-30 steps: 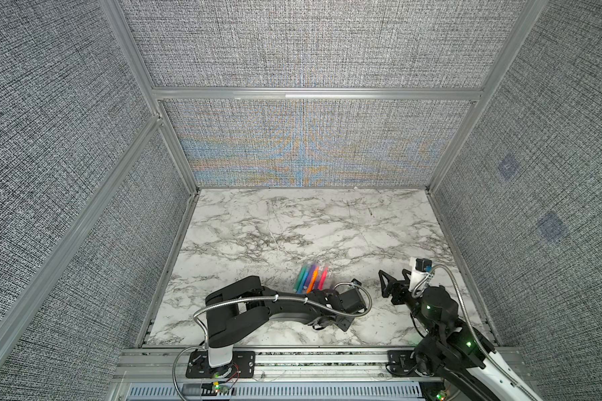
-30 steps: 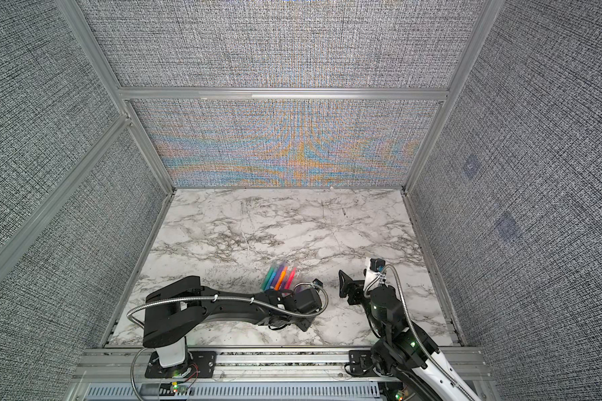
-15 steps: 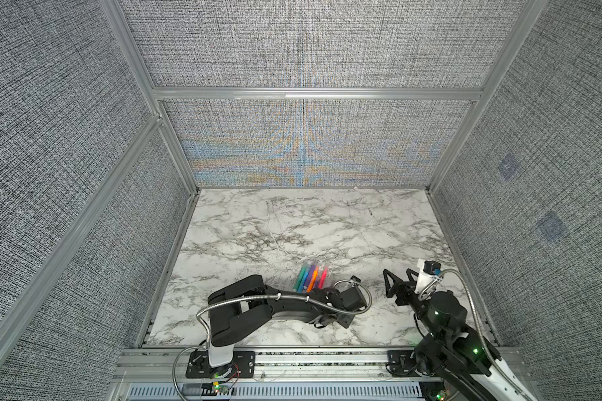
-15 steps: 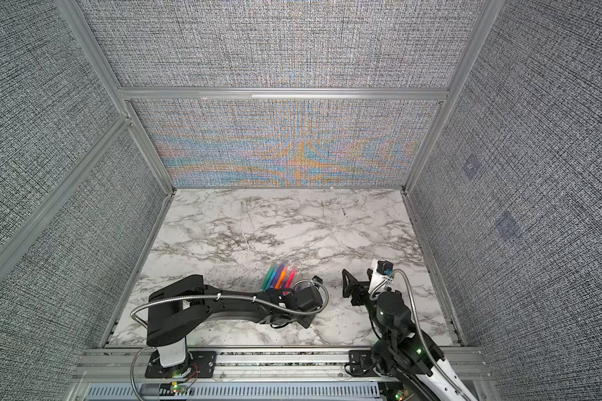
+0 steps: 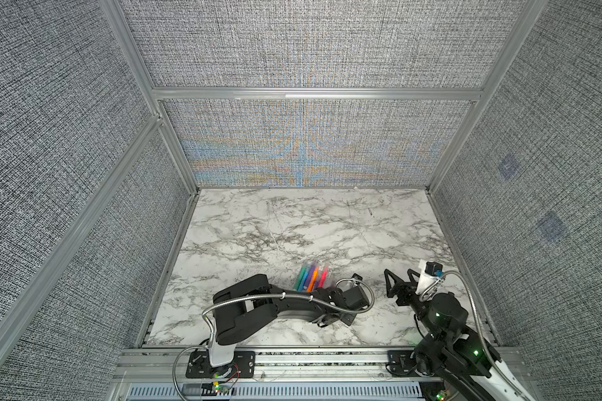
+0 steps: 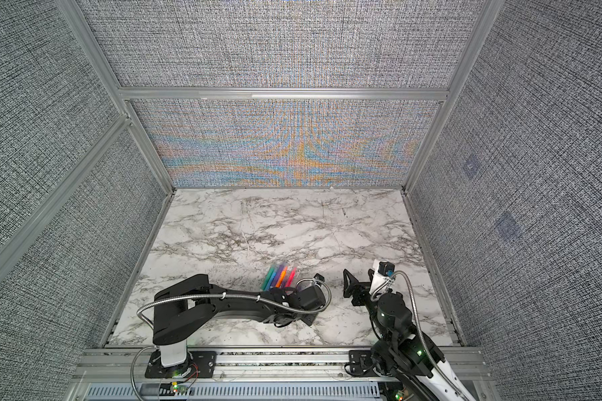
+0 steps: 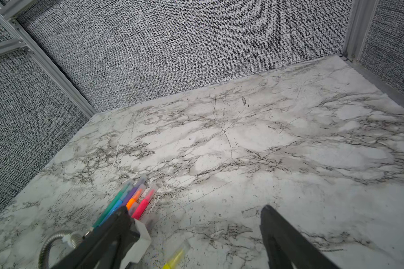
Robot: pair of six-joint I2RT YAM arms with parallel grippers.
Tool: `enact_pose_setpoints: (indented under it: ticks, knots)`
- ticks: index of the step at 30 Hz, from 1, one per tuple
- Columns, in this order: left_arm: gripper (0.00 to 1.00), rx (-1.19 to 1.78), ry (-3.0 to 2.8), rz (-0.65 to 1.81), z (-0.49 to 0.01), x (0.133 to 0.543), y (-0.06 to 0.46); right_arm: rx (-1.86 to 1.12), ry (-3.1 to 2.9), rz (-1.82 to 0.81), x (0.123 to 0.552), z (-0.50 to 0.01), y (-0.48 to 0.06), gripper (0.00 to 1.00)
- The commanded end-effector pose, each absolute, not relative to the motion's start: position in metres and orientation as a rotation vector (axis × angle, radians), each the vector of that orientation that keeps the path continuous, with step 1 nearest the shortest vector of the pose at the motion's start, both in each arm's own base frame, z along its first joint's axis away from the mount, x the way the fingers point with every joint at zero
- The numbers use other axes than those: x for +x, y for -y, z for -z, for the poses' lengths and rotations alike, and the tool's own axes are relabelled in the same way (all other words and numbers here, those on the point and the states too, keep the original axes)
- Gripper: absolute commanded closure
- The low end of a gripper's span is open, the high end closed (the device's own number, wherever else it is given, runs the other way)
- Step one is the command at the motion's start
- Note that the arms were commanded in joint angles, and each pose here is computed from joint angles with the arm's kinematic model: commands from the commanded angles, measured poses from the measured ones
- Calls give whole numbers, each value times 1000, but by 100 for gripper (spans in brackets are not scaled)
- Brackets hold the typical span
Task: Remove pen caps from pens
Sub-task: Pick up the pen from the bottom-center of the table, then open the pen cap on the pen.
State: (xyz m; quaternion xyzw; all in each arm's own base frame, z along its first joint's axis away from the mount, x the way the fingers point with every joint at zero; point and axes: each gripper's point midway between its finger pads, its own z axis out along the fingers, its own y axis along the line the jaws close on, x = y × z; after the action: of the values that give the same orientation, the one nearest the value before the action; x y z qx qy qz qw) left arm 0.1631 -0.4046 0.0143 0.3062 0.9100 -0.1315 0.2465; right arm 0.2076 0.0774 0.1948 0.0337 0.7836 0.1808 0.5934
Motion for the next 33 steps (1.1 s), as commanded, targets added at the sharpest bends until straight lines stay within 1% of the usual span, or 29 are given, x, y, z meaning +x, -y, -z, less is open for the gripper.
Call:
enact_pose_setpoints:
  ticks: [1,4,10,13,16,19,24,27,33]
  knots:
    - [87,873,-2572,266,3,151,375,99,-1798,-429,208,-199,-76,9]
    - [90,838,-2497,361,-16,154,379,98,-1785,-446,207,-199,-77,9]
    - [92,743,-2230,669,-90,158,388,45,-1745,-566,205,-206,-95,5]
    - [93,735,-2085,841,-128,150,391,-18,-1713,-706,202,-209,-118,4]
    - [94,699,-1968,964,-156,143,385,-93,-1656,-890,196,-216,-146,4]
    - [95,660,-1874,1050,-179,137,371,-140,-1618,-1030,193,-223,-167,4]
    - [95,637,-1794,1134,-193,127,352,-196,-1621,-1151,192,-226,-191,4]
    - [95,630,-1785,1143,-195,125,346,-210,-1596,-1227,192,-227,-201,7]
    - [96,617,-1765,1163,-199,124,340,-253,-1593,-1261,190,-228,-218,23]
